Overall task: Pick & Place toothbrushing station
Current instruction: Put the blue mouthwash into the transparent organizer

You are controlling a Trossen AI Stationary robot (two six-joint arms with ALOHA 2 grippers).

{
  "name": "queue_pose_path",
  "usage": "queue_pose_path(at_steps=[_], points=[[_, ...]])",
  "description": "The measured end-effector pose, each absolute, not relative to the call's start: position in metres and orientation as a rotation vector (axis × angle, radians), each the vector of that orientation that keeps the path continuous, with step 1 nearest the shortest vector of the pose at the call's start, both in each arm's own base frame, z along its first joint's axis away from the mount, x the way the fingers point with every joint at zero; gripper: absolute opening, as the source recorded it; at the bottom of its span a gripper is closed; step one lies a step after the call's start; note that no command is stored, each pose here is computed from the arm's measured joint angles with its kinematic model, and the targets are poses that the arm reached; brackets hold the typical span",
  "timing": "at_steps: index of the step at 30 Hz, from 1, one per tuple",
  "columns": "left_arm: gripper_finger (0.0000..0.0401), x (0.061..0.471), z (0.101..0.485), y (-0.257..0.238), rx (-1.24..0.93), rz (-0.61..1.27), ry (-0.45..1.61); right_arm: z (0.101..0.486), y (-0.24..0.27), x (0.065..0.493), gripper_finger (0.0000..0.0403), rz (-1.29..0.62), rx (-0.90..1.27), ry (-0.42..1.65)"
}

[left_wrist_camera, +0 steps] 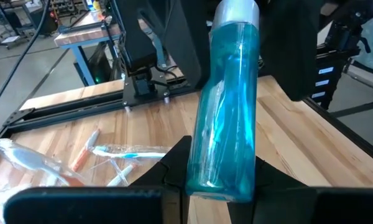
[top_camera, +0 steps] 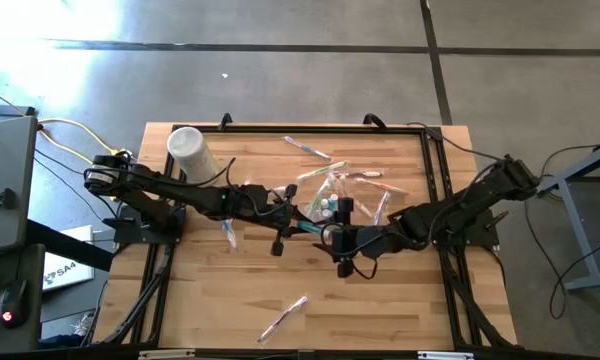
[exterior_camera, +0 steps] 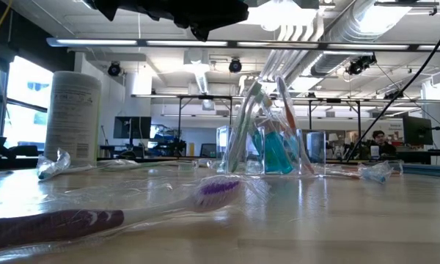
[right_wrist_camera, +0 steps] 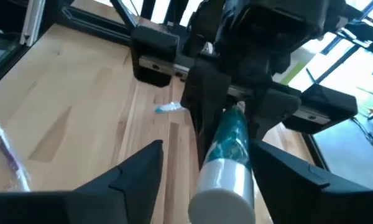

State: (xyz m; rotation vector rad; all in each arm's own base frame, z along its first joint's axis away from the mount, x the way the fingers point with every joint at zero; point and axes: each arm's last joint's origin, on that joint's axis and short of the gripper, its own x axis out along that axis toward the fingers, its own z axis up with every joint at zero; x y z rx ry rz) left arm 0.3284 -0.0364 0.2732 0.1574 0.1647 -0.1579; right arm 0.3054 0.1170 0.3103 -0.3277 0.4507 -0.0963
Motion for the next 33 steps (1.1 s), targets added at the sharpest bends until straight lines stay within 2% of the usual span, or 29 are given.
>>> queue_pose_path(at_steps=[5, 18, 25, 27, 33], points=[[0.006, 0.328, 0.273, -0.036, 0.158, -0.155, 0.17, 0.312, 0.119, 0.304, 0.0204, -0.109, -0.328, 0.436], [0.006, 0.328, 0.271, -0.036, 0.152, -0.148, 0.178, 0.31, 0.119, 0.302, 0.0088, -0.146, -0.301, 0.462], [0.0063, 0.328, 0.271, -0.036, 0.143, -0.148, 0.183, 0.309, 0.118, 0.301, 0.0085, -0.161, -0.304, 0.465], [0.0093, 0.328, 0.27, -0.036, 0.061, -0.151, 0.197, 0.309, 0.119, 0.301, 0.0085, -0.154, -0.297, 0.469], [0.0236, 0.328, 0.27, -0.035, 0.016, -0.119, 0.214, 0.307, 0.115, 0.291, 0.0085, -0.154, -0.209, 0.546]])
